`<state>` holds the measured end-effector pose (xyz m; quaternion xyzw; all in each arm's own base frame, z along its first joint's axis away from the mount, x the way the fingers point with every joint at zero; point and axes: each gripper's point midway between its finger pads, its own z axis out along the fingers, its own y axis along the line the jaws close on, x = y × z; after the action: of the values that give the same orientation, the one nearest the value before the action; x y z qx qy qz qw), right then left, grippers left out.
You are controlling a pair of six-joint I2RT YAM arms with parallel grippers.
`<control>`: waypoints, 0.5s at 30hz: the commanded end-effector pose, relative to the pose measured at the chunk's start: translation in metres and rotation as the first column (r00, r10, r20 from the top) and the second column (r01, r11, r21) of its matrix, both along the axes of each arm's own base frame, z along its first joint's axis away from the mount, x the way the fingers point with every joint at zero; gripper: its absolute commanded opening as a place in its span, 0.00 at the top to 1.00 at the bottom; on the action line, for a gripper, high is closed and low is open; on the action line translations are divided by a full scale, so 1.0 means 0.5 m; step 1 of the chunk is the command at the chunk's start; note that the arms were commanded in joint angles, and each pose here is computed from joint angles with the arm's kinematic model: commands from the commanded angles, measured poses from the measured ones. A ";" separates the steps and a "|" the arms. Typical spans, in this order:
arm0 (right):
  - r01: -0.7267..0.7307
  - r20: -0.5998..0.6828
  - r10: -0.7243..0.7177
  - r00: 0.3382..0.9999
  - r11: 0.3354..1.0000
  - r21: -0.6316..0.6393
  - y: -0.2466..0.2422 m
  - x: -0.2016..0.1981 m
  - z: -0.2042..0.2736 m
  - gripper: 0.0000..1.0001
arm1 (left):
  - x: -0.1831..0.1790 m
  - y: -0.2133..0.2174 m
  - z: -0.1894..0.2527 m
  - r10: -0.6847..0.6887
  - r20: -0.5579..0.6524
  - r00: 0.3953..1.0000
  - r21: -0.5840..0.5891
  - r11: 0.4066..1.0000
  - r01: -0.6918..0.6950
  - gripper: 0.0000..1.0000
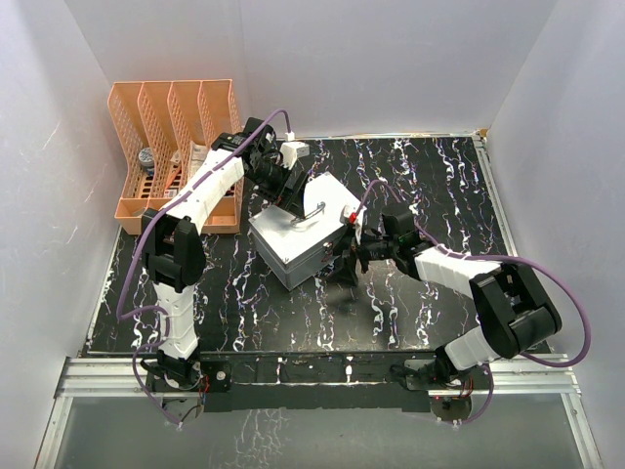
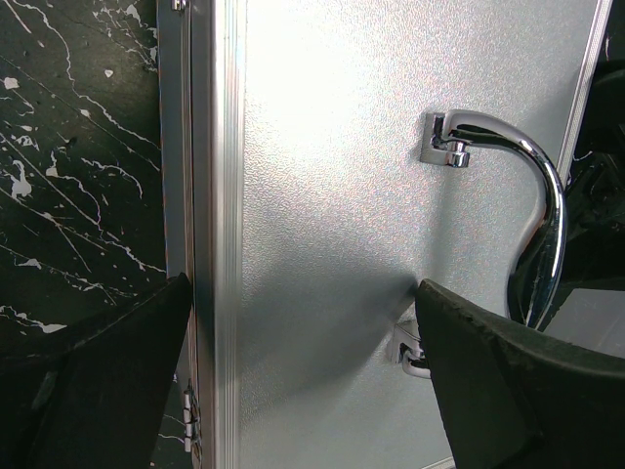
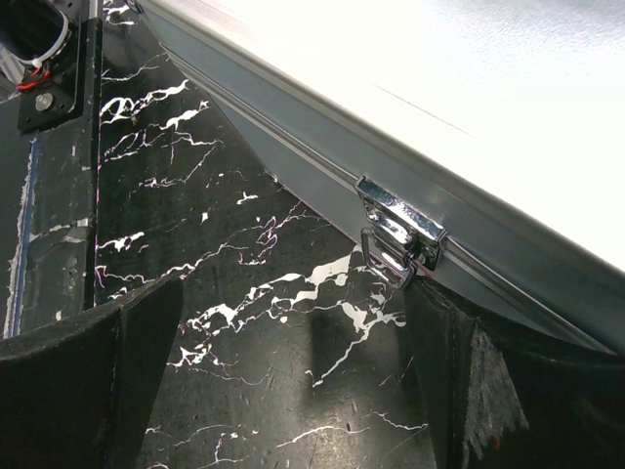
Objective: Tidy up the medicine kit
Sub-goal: Close the medicine box at the center of the board.
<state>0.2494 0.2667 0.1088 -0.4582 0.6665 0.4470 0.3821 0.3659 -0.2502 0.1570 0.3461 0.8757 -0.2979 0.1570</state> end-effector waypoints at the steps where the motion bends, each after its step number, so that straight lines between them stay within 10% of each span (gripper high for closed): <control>1: -0.010 0.066 0.006 0.998 0.999 0.049 0.015 0.014 0.033 0.05 | -0.048 -0.002 -0.025 -0.042 -0.094 0.995 0.031 0.999 0.045 0.05; 15: 0.004 0.035 -0.005 0.999 0.999 0.044 -0.004 -0.028 0.039 0.04 | -0.043 -0.004 -0.029 -0.042 -0.092 0.995 0.029 0.999 0.045 0.05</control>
<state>0.2406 0.2633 0.1116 -0.4511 0.6684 0.4501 0.3837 0.3651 -0.2509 0.1568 0.3474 0.8747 -0.2999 0.1558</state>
